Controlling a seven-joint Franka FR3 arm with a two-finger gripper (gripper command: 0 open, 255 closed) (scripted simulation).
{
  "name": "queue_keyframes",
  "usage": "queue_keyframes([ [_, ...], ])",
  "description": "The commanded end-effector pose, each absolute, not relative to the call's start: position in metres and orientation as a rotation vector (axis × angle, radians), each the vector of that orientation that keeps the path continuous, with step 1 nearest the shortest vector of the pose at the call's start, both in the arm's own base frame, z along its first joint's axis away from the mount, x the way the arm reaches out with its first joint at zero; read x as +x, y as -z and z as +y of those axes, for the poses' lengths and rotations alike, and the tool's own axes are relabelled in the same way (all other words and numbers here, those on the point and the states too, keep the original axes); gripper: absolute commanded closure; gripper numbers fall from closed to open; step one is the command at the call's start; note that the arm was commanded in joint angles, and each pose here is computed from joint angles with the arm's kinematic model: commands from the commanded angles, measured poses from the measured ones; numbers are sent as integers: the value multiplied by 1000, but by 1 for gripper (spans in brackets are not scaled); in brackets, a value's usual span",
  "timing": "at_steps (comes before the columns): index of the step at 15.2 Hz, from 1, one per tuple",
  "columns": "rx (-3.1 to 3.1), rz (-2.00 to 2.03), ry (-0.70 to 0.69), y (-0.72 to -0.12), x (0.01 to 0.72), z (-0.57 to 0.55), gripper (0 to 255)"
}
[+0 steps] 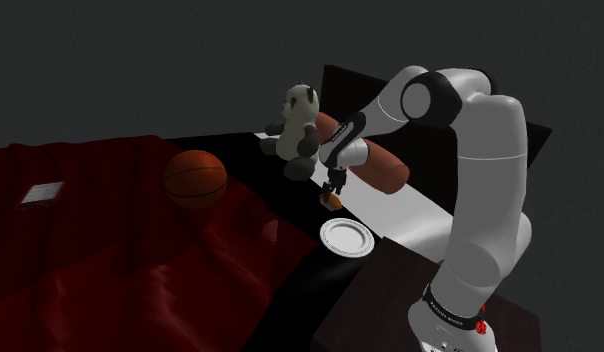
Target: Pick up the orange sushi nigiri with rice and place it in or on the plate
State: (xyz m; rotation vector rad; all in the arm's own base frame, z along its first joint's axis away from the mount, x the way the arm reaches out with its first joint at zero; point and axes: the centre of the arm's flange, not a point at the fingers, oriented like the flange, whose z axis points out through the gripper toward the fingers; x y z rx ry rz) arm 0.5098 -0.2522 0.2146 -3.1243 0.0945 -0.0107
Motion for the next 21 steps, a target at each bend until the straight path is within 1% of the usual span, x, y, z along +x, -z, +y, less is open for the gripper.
queue_keyframes([
  [1, -3125, 95, 12, -205, 510, -252, 0],
  [3, -3125, 95, 12, -191, 510, -252, 0],
  [11, -3124, 95, 11, -191, 510, -252, 0],
  [12, -3124, 95, 11, -191, 510, -252, 255],
  [21, -3125, 95, 12, -191, 510, -252, 255],
])
